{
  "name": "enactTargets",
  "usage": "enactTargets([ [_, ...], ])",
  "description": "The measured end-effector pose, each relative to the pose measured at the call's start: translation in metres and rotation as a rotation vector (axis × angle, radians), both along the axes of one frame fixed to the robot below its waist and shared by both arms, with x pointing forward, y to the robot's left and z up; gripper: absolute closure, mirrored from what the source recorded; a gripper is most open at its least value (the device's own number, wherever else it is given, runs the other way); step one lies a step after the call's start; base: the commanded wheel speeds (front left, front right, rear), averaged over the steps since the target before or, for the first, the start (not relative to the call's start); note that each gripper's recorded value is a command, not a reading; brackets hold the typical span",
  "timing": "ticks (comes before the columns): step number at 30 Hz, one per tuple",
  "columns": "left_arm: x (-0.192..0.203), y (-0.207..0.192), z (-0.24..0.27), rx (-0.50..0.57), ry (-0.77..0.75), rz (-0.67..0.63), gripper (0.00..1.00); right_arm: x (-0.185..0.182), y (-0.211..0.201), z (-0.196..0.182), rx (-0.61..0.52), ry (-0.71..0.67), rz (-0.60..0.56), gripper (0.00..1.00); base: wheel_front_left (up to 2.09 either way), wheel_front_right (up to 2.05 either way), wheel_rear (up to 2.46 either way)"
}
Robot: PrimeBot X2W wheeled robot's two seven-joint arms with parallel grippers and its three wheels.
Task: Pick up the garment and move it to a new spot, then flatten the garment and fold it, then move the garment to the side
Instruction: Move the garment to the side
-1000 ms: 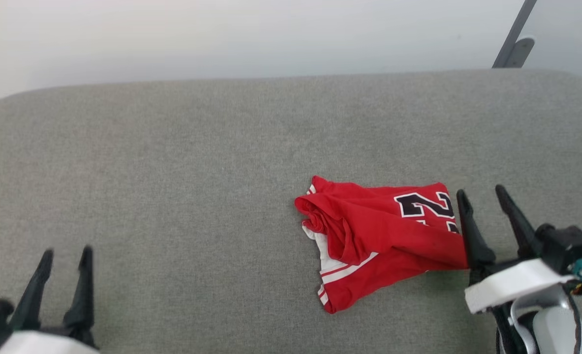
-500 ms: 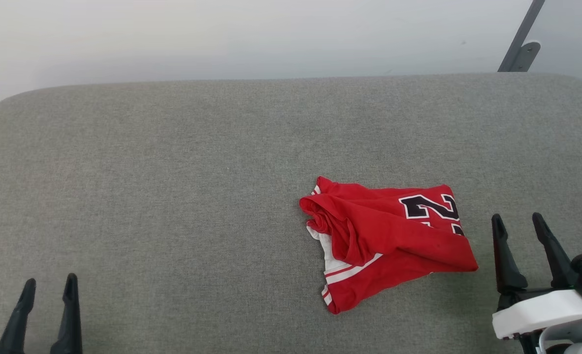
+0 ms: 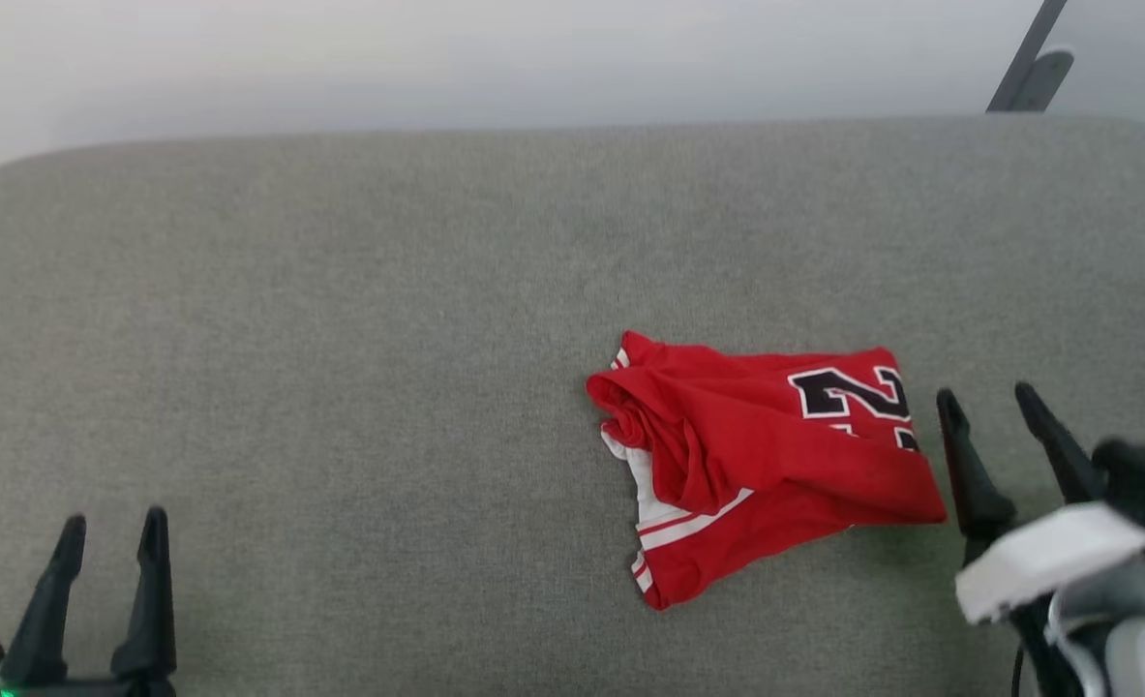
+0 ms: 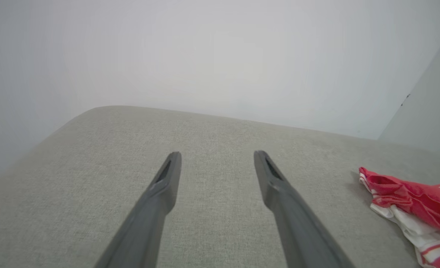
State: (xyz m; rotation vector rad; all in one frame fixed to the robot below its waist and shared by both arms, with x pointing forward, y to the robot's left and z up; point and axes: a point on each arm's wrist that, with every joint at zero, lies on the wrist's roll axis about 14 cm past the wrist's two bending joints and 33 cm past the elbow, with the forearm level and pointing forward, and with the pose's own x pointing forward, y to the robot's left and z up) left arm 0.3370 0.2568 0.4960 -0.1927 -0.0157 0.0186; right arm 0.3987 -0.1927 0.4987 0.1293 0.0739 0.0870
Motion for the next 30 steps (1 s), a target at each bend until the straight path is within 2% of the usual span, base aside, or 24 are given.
enactTargets([
  [4,0.016,-0.004,-0.001,-0.005,0.001,-0.019,0.00,0.023,-0.001,-0.014,-0.044,0.137,0.034,0.00,0.00,0.00,0.00],
  [11,0.047,-0.015,-0.016,-0.012,0.036,-0.076,0.00,0.035,0.002,-0.073,-0.190,0.537,0.124,0.00,0.00,0.00,0.00],
  [17,0.064,-0.019,-0.032,-0.021,0.072,-0.094,0.00,0.023,0.021,-0.111,-0.168,0.773,0.174,0.00,0.00,0.00,0.00],
  [21,0.075,-0.018,-0.042,-0.015,0.095,-0.103,0.00,0.023,0.029,-0.125,-0.164,0.837,0.185,0.00,0.00,0.00,0.00],
  [23,0.081,-0.018,-0.047,-0.004,0.106,-0.115,0.00,0.024,0.034,-0.130,-0.156,0.851,0.191,0.85,0.00,0.00,0.00],
  [24,0.083,-0.019,-0.049,0.000,0.111,-0.121,0.00,0.025,0.036,-0.132,-0.147,0.852,0.193,1.00,0.00,0.00,0.00],
  [27,0.093,-0.023,-0.051,0.011,0.108,-0.152,0.00,0.030,0.038,-0.132,-0.110,0.832,0.176,1.00,0.00,0.00,0.00],
  [30,0.109,-0.032,-0.045,0.023,0.078,-0.195,0.00,0.035,0.025,-0.126,-0.075,0.783,0.112,1.00,0.00,0.00,0.00],
])
